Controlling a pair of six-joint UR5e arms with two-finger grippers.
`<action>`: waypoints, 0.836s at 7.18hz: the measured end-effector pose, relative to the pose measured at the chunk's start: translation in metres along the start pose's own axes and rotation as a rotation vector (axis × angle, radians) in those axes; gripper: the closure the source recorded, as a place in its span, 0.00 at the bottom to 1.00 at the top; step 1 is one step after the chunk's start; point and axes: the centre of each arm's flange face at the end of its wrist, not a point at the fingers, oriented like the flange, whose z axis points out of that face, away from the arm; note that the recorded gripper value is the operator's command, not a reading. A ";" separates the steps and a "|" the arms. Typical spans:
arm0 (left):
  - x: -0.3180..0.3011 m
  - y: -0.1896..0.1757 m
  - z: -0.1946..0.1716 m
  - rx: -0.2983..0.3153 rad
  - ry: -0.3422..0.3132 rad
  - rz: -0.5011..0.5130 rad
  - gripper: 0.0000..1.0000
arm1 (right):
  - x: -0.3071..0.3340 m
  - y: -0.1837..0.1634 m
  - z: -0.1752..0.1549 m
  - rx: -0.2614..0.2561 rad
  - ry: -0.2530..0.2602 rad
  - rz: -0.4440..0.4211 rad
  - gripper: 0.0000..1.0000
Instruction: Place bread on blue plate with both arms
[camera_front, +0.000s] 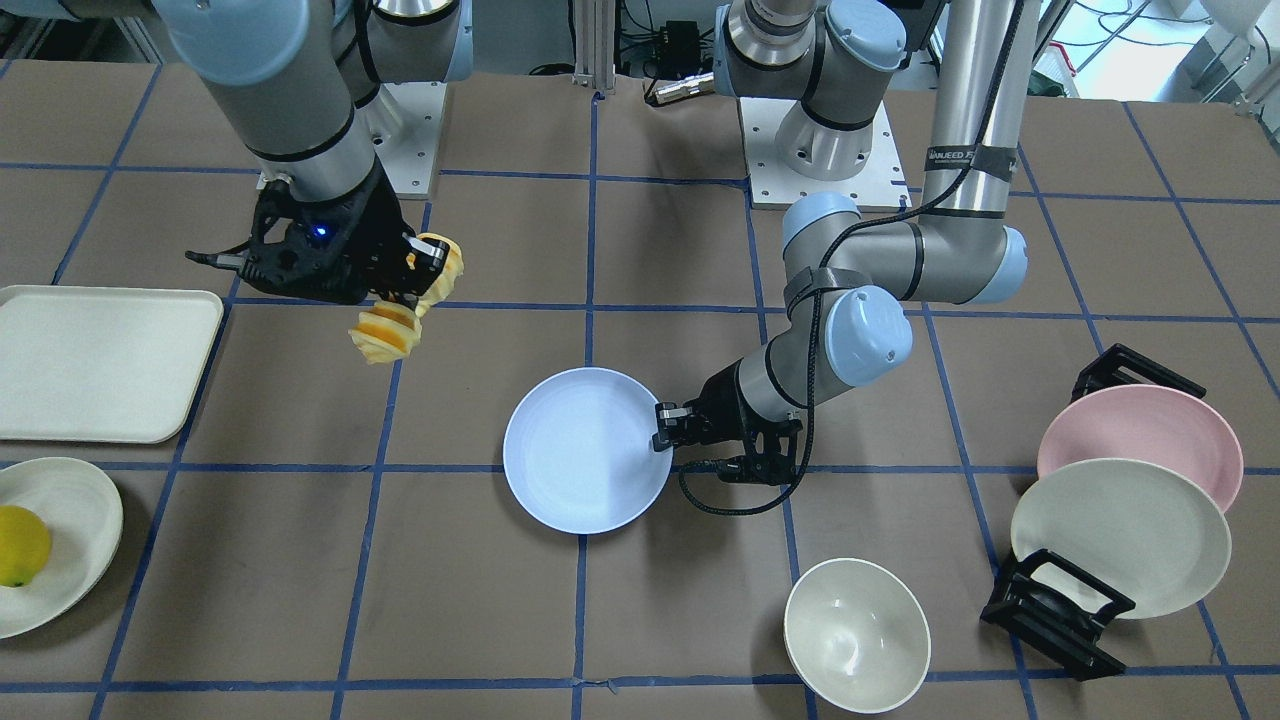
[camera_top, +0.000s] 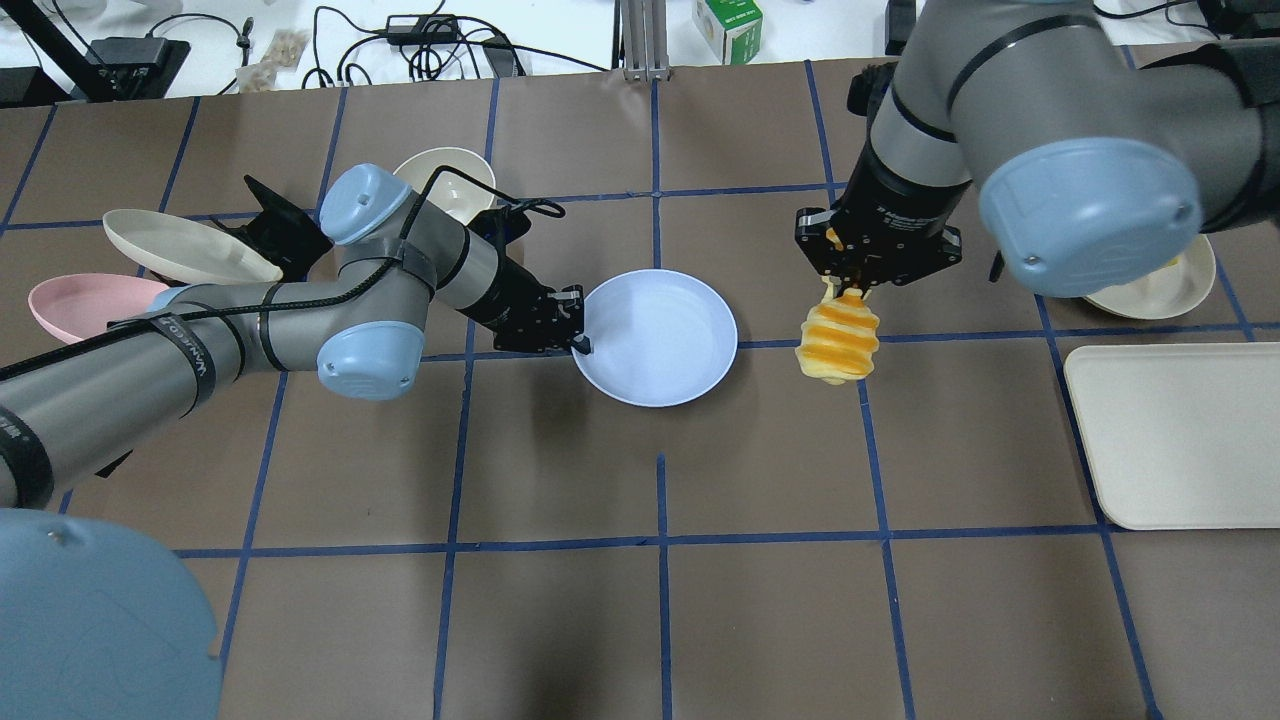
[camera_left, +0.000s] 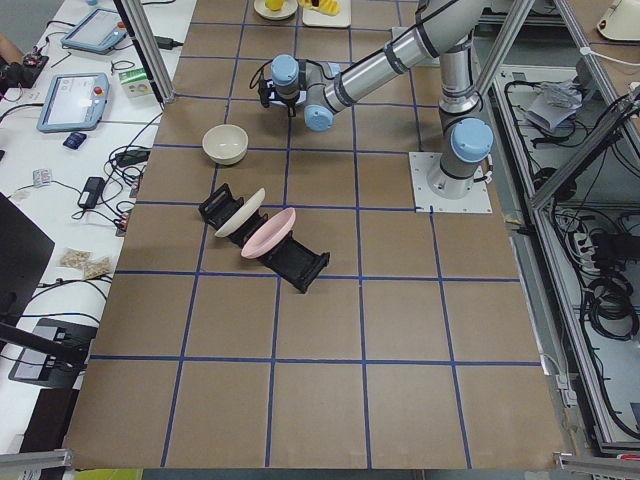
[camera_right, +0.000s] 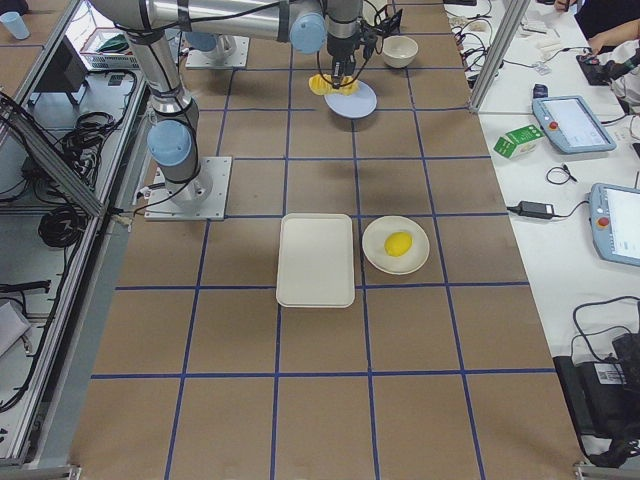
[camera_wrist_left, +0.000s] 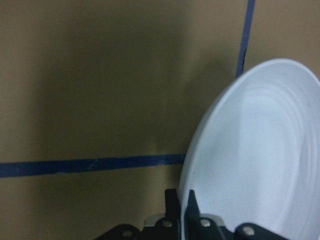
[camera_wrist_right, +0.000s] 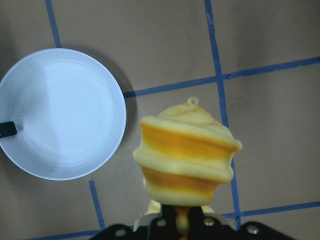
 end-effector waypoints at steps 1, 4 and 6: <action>0.003 0.001 0.000 0.003 -0.002 -0.018 0.00 | -0.024 -0.006 0.019 0.014 -0.005 -0.009 1.00; 0.004 -0.012 -0.035 0.135 -0.191 -0.012 0.00 | -0.074 -0.015 0.069 0.023 -0.010 -0.054 1.00; 0.027 -0.013 -0.095 0.252 -0.269 0.019 0.00 | -0.101 -0.012 0.098 0.025 -0.012 -0.103 1.00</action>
